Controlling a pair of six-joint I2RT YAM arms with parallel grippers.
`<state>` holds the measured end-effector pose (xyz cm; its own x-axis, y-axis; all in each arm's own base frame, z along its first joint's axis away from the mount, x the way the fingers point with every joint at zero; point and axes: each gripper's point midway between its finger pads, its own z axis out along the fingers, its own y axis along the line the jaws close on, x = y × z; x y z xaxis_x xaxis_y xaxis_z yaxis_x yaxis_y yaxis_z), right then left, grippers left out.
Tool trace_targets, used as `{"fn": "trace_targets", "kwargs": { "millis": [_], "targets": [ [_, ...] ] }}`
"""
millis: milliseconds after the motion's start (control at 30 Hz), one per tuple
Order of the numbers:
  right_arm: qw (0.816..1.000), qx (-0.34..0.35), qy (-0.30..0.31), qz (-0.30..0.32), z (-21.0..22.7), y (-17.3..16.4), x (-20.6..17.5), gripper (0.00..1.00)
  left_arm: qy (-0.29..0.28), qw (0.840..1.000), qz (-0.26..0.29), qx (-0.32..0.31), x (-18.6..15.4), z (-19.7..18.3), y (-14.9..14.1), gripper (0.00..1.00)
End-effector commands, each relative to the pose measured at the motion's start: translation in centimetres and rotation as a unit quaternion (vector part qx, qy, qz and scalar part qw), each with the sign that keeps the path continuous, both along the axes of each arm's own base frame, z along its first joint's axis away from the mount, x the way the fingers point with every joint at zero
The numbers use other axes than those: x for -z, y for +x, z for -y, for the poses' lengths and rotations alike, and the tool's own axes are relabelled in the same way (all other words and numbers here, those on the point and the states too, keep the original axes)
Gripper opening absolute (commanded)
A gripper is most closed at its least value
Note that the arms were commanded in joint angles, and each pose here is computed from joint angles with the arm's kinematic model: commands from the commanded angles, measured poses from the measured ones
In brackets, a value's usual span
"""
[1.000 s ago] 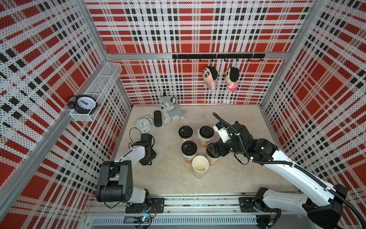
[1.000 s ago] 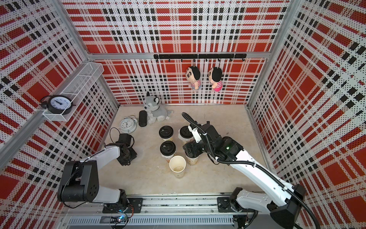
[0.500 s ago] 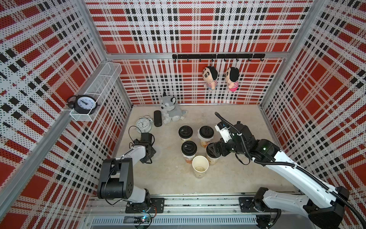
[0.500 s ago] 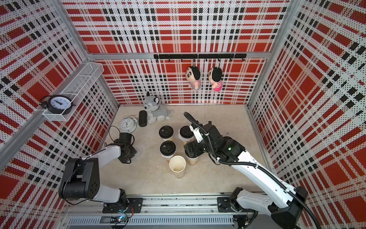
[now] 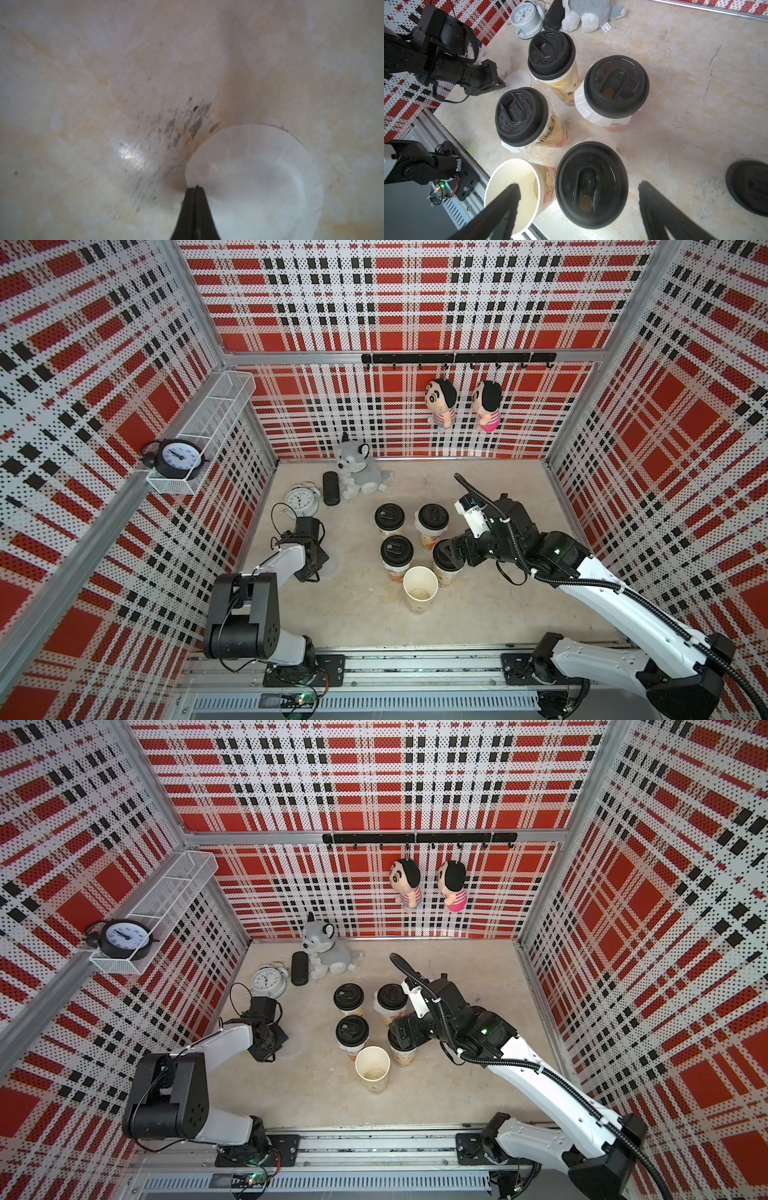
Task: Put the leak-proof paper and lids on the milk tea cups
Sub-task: Pick up the leak-proof paper from the center of the board, then place the leak-proof paper at the cup.
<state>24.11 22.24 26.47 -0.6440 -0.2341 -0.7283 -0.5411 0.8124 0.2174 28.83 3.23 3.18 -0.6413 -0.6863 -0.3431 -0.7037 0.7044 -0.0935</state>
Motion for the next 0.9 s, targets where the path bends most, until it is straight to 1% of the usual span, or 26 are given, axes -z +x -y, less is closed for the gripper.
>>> {"fn": "trace_targets", "kwargs": {
  "millis": [0,133,233,300,367,400,467,533,667,867],
  "targets": [
    [1.0,0.029,0.004,0.007,1.2,0.7,-1.5,0.92,0.008,0.999,0.045,0.03,-5.6,0.4,1.7,0.0],
    [0.998,0.06,-0.009,0.004,2.5,1.7,-1.9,0.92,0.024,0.993,0.098,0.066,-12.0,1.0,2.7,0.0],
    [0.996,0.083,-0.012,0.002,3.4,2.4,-2.5,0.91,0.028,0.985,0.13,0.107,-16.4,2.1,2.7,0.0],
    [0.995,0.098,-0.012,0.004,3.9,2.9,-3.2,0.91,0.032,0.979,0.141,0.141,-18.6,3.4,2.4,0.0],
    [0.993,0.116,-0.012,0.004,4.5,3.6,-3.9,0.91,0.026,0.969,0.157,0.19,-20.9,5.9,2.0,0.0],
    [0.992,0.124,-0.012,0.005,4.8,3.8,-4.3,0.91,0.019,0.962,0.166,0.214,-21.8,7.3,1.8,0.0],
    [0.99,0.142,-0.015,0.006,5.5,4.3,-4.8,0.91,-0.004,0.94,0.189,0.285,-23.8,11.8,1.0,0.0],
    [0.987,0.158,-0.019,0.006,6.1,4.7,-5.3,0.91,-0.023,0.919,0.204,0.337,-25.2,15.4,-0.2,0.0],
    [0.983,0.181,-0.029,0.003,7.3,5.1,-6.0,0.91,-0.052,0.885,0.218,0.408,-27.1,20.9,-2.8,0.0],
    [0.979,0.199,-0.038,-0.007,8.6,5.1,-6.1,0.91,-0.099,0.843,0.209,0.485,-27.4,26.6,-6.8,0.0]
  ]
}}
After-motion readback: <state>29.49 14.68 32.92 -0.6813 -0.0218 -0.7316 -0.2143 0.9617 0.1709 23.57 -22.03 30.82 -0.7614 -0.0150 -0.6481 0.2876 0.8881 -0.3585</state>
